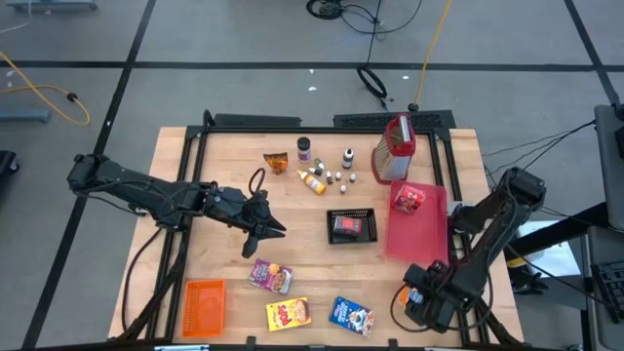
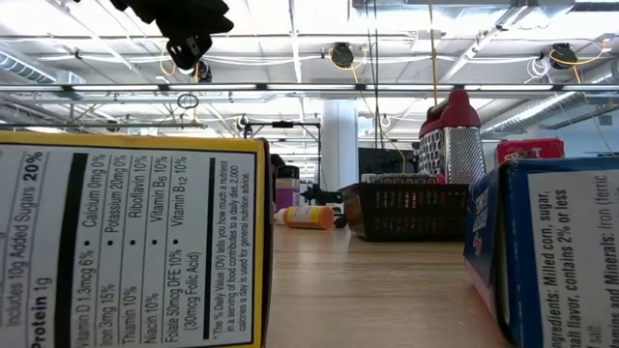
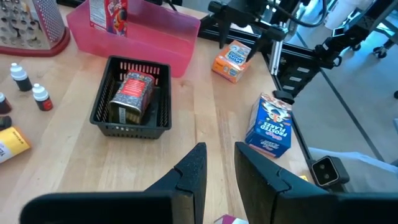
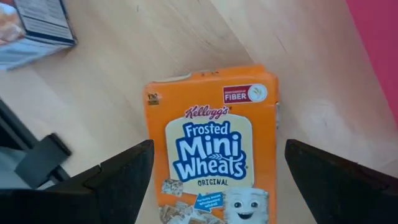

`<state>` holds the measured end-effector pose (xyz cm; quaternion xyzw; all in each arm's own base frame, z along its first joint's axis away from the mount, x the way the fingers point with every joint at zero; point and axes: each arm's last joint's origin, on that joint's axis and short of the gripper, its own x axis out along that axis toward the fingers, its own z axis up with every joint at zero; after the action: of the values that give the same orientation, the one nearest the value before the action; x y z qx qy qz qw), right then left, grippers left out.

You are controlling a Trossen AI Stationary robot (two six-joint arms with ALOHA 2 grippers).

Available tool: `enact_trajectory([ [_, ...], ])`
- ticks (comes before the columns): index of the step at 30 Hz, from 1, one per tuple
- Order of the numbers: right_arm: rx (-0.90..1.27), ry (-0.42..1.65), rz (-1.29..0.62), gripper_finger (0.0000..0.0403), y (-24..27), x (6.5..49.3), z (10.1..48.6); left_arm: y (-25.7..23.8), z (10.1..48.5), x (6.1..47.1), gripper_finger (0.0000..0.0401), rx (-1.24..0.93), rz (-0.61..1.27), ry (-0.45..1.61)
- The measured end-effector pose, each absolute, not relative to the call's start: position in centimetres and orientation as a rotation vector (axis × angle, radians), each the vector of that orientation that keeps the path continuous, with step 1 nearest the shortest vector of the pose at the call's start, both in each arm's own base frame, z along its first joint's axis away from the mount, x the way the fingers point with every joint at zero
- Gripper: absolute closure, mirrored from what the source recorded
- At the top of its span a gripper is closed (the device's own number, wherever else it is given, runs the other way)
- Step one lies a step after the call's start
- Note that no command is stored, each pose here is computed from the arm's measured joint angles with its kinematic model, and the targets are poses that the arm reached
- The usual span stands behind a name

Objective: Pick & Place Kitchen Items
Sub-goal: Put the orange cereal box into the red bin

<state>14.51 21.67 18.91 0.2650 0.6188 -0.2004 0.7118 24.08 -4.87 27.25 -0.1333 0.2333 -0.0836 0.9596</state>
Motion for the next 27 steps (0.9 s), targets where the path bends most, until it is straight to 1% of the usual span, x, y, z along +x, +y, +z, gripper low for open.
enact_trajectory([
  [3,0.572,1.375,-0.427,0.0046,21.8,14.6,18.3,-4.9,27.3,24.1,0.0320,-0.274,-0.169,0.473],
  [8,0.641,1.347,-0.355,0.0046,21.9,14.7,16.9,-4.9,27.3,24.1,0.0320,-0.275,-0.168,0.474],
  [16,0.670,1.281,-0.320,0.0046,21.7,14.7,15.6,-4.9,27.3,24.1,0.0320,-0.274,-0.168,0.473],
  [24,0.675,1.219,-0.135,0.0046,22.2,15.2,14.8,-4.9,27.3,24.1,0.0320,-0.274,-0.168,0.473],
  [27,0.689,1.209,-0.118,0.0046,22.1,15.3,14.5,-4.9,27.3,24.1,0.0320,-0.274,-0.168,0.473],
])
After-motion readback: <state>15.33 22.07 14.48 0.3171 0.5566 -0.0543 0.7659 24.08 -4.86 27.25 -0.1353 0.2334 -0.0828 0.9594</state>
